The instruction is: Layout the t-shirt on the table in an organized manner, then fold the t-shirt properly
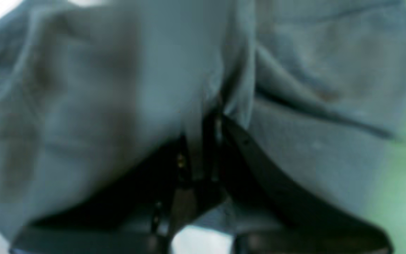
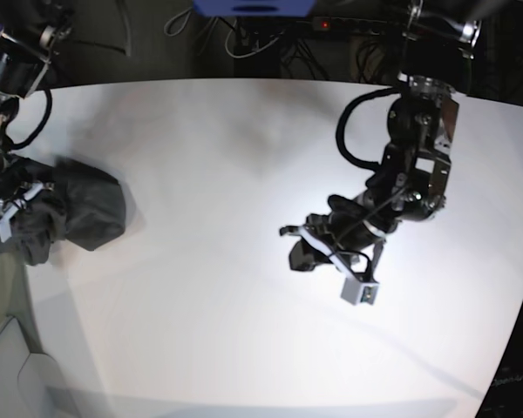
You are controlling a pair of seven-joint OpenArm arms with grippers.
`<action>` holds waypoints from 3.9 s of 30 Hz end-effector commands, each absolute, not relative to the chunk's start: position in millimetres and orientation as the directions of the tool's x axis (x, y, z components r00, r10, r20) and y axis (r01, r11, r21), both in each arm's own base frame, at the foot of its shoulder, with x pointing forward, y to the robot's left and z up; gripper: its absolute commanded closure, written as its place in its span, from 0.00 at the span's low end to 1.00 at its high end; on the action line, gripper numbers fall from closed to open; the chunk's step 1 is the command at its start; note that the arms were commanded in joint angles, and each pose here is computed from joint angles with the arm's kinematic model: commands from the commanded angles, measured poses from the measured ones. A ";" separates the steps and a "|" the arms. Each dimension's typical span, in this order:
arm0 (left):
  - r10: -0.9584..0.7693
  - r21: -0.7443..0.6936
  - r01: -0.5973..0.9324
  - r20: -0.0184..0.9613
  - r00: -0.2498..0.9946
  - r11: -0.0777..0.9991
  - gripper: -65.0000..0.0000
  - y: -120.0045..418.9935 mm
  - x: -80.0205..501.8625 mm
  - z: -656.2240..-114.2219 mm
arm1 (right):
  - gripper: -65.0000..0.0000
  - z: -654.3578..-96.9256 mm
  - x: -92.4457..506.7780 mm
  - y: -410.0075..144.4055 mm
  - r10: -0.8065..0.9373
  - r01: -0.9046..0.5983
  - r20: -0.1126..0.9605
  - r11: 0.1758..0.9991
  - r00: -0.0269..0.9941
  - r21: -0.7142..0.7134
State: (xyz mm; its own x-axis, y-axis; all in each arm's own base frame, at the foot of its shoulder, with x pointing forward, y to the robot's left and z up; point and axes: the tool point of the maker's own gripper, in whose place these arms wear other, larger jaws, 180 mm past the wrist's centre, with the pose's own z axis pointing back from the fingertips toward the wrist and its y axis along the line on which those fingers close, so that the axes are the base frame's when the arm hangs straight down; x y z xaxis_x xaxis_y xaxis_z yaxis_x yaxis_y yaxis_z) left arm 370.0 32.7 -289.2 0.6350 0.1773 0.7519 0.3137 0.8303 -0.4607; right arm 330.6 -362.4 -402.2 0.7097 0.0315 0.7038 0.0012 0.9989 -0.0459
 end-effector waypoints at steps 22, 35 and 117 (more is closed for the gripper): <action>0.156 -0.413 0.325 0.789 0.594 0.851 0.69 50.2 378.0 -278.8 | 1.00 -411.2 310.7 -130.4 0.353 -0.500 0.718 0.866 0.600 -0.008; 0.203 -0.565 0.252 0.620 0.758 0.786 0.66 3.9 304.3 -342.7 | 1.00 -317.2 345.9 -118.5 0.434 -0.488 0.773 0.853 0.463 -0.186; -0.054 -0.422 0.310 0.518 0.853 0.852 0.97 -83.6 260.8 -376.7 | 1.00 -244.4 376.1 -216.2 0.529 -0.315 0.727 0.847 0.438 -0.427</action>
